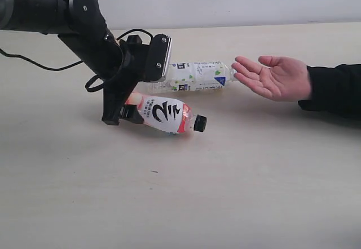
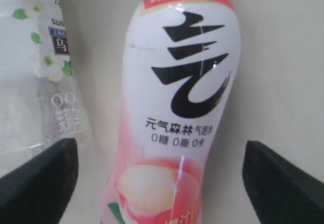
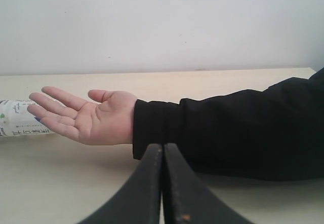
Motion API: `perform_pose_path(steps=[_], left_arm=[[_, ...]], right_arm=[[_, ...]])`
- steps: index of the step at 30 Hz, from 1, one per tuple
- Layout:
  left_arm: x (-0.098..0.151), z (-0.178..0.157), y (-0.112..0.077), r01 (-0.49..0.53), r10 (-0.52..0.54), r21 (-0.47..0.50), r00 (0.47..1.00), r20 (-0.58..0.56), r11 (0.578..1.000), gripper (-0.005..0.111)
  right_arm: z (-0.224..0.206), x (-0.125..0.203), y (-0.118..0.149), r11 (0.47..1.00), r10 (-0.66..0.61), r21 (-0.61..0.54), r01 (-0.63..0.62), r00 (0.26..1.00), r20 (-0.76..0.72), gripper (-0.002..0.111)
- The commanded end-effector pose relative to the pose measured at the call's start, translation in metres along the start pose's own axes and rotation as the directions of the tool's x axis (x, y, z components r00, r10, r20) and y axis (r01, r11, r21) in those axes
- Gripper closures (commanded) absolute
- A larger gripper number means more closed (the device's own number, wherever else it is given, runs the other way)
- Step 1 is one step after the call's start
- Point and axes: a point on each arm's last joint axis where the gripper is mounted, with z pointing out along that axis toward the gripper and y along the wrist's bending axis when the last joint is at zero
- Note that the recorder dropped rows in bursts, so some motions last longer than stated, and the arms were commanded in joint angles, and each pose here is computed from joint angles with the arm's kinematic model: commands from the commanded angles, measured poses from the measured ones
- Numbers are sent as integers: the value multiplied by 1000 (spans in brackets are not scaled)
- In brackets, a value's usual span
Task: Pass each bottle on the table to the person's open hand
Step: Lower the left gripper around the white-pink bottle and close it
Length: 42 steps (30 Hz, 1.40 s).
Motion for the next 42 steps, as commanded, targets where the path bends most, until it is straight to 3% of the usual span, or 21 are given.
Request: perform_pose_path(steps=[1, 30, 34, 42], left_arm=[[3, 10, 2, 6, -6, -10, 1000, -3, 1000, 23], [10, 41, 1, 23, -24, -7, 1000, -19, 1000, 25], [10, 41, 1, 27, -27, -5, 999, -18, 1000, 42], [10, 41, -4, 28, -27, 43, 999, -22, 999, 105]], right_arm=[[0, 1, 0, 1000, -4, 6, 4, 1000, 6, 108], [0, 1, 0, 1000, -4, 6, 4, 1000, 6, 108], [0, 1, 0, 1000, -4, 6, 4, 1000, 6, 108], [0, 1, 0, 1000, -4, 6, 4, 1000, 6, 108]])
